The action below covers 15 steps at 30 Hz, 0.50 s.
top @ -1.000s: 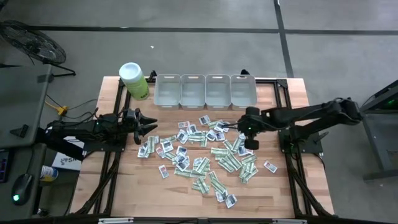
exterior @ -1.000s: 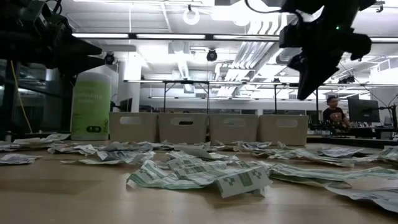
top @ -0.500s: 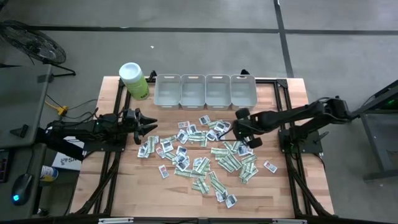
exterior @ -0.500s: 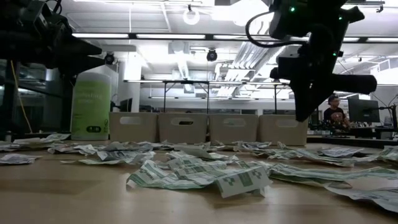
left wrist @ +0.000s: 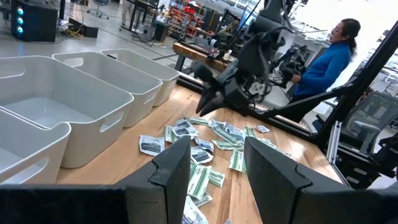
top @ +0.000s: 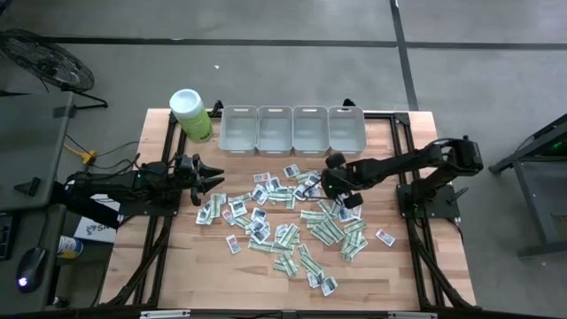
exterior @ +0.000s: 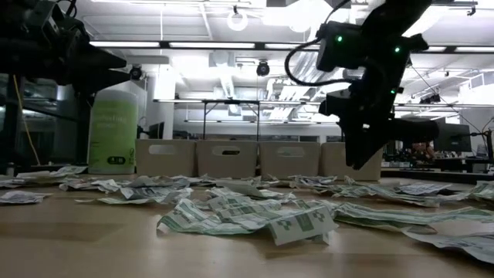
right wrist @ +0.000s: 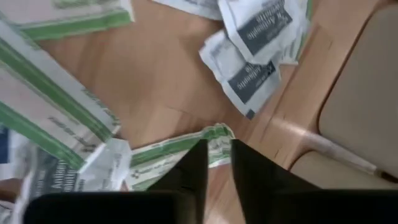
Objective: Pick & Place First Aid Supplies
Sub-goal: Put the bandage into the right gray bin
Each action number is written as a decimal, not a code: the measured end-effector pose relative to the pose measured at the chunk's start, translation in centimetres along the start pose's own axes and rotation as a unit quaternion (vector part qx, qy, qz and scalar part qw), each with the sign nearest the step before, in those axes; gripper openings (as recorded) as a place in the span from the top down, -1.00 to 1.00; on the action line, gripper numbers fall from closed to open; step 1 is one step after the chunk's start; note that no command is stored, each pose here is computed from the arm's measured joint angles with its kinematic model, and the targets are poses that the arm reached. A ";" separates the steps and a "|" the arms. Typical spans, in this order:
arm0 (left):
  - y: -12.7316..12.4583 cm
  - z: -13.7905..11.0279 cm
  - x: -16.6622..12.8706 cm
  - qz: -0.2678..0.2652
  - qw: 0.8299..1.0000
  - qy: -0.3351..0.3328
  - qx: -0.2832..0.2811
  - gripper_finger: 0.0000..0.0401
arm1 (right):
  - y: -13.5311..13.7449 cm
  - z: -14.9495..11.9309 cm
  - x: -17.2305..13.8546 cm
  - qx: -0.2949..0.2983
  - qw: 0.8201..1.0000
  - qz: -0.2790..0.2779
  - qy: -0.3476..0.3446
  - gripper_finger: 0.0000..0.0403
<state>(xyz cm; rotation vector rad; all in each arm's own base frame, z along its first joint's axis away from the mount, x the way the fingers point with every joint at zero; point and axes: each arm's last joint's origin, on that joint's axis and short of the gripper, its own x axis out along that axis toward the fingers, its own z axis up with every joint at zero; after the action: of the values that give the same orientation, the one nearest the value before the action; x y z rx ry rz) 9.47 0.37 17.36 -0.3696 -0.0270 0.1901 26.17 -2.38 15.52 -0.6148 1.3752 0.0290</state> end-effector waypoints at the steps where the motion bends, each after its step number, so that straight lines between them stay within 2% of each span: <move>1: 0.0 0.0 0.0 0.000 1.000 0.000 0.000 0.25 | -0.2 -0.1 0.1 0.005 1.000 0.004 -0.001 0.58; 8: 0.0 0.0 0.0 0.000 1.000 0.000 0.000 0.25 | -1.7 -0.9 0.8 0.008 1.000 0.011 -0.001 0.07; 11: 0.0 0.0 0.0 0.000 1.000 0.000 0.000 0.25 | -2.3 -1.3 1.0 0.002 1.000 0.019 -0.008 -0.01; 15: 0.0 0.0 0.0 0.000 1.000 0.000 0.000 0.25 | -3.2 -2.0 1.4 0.021 0.999 0.039 -0.017 0.00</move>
<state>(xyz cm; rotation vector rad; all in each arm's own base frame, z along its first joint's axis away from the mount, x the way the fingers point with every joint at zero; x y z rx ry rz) 9.47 0.37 17.36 -0.3697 -0.0272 0.1902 25.84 -6.38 15.38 -0.5236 1.3636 0.0721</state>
